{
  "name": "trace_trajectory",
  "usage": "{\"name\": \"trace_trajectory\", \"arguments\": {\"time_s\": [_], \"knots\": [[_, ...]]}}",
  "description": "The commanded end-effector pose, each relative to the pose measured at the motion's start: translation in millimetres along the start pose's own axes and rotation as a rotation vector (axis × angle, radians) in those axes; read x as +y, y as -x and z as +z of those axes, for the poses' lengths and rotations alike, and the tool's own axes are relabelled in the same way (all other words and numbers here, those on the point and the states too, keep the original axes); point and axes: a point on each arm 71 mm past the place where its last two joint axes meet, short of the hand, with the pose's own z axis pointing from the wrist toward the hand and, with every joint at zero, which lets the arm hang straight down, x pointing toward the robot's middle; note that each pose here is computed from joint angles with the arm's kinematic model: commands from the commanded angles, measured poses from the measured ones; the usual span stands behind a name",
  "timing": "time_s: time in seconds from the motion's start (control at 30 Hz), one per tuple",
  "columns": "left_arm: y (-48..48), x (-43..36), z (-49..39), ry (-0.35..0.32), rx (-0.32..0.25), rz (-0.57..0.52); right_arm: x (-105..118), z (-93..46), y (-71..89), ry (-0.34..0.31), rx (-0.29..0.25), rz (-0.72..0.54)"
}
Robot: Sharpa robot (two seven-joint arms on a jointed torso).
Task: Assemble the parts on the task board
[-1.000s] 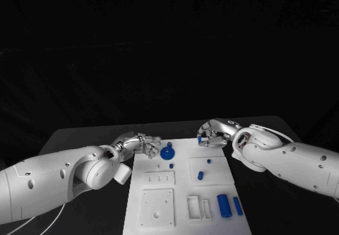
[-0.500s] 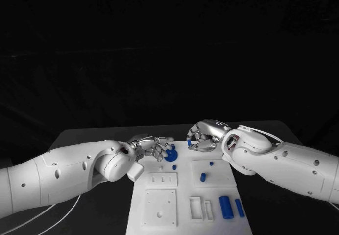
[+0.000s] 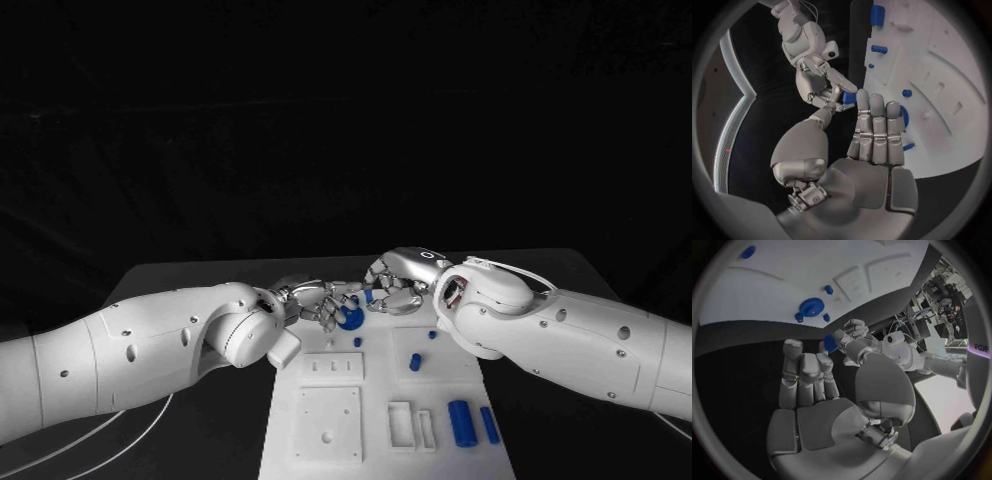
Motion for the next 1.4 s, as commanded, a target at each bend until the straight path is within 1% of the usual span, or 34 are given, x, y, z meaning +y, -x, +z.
{"name": "trace_trajectory", "arguments": {"time_s": [0.03,0.27,0.43,0.6,0.73,0.97,1.27,1.4], "knots": [[0.9,2.0,0.5,0.053,-0.038,0.039,5,0.5,-1.6,0.007,0.018,-0.012],[-3.1,0.2,1.0,0.042,-0.025,0.043,8,2.8,-2.8,0.012,0.025,-0.011],[-3.5,0.6,0.8,0.045,-0.011,0.045,10,7.2,-4.5,0.011,0.029,-0.014],[-8.8,-1.0,1.6,0.04,0.012,0.049,12,9.5,-7.8,0.012,0.034,-0.015],[-11.3,-1.9,1.7,0.035,0.019,0.049,13,10.9,-10.2,0.013,0.042,-0.015],[-10.6,-1.9,1.6,0.033,0.015,0.049,14,12.2,-14.5,0.012,0.054,-0.013],[-12.0,-2.5,2.6,0.033,0.019,0.05,15,12.2,-17.8,0.015,0.064,-0.012],[-10.5,-2.1,2.5,0.035,0.012,0.051,18,11.8,-18.6,0.022,0.073,-0.011]]}}
